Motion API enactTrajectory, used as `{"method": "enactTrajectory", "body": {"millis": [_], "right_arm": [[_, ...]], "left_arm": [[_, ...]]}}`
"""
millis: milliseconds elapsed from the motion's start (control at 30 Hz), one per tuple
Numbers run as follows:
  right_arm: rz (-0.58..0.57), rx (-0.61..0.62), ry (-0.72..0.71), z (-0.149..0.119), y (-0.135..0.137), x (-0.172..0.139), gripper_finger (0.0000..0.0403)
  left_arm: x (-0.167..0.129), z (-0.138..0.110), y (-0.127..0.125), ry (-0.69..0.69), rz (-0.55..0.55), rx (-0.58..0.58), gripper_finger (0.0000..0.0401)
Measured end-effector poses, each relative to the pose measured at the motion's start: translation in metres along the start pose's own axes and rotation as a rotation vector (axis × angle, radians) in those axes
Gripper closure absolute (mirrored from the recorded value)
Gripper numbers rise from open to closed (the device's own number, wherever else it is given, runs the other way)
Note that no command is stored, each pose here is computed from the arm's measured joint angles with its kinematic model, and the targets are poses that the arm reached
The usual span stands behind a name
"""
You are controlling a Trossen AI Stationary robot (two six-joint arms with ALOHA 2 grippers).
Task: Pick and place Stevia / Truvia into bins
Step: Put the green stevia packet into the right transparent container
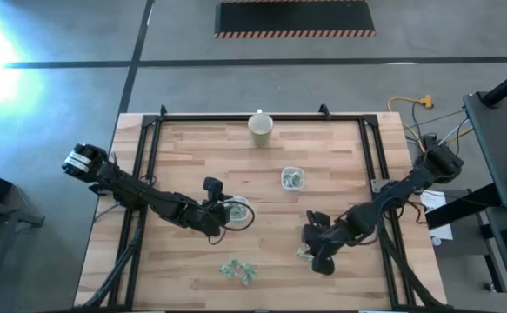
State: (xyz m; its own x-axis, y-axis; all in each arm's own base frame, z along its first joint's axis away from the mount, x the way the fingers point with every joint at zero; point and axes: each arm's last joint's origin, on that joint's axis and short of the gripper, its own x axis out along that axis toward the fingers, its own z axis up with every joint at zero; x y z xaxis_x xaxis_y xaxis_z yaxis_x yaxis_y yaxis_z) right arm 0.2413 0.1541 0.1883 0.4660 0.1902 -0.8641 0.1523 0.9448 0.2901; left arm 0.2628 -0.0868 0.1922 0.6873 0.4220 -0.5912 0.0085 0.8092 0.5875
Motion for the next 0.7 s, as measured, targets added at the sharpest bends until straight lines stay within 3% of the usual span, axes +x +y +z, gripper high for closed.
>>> {"method": "enactTrajectory", "body": {"millis": [233,467,700], "right_arm": [[-0.025,0.087,0.022,-0.011,-0.003,0.015,0.0275],[-0.058,0.083,0.062,-0.016,-0.006,0.029,0.0241],[-0.088,0.081,0.089,-0.019,-0.008,0.038,0.0235]], "left_arm": [[0.0,0.0,0.0,-0.001,0.0,-0.001,0.025],[0.0,0.0,0.0,-0.001,0.0,-0.002,0.025],[0.0,0.0,0.0,-0.002,0.0,-0.004,0.025]]}}
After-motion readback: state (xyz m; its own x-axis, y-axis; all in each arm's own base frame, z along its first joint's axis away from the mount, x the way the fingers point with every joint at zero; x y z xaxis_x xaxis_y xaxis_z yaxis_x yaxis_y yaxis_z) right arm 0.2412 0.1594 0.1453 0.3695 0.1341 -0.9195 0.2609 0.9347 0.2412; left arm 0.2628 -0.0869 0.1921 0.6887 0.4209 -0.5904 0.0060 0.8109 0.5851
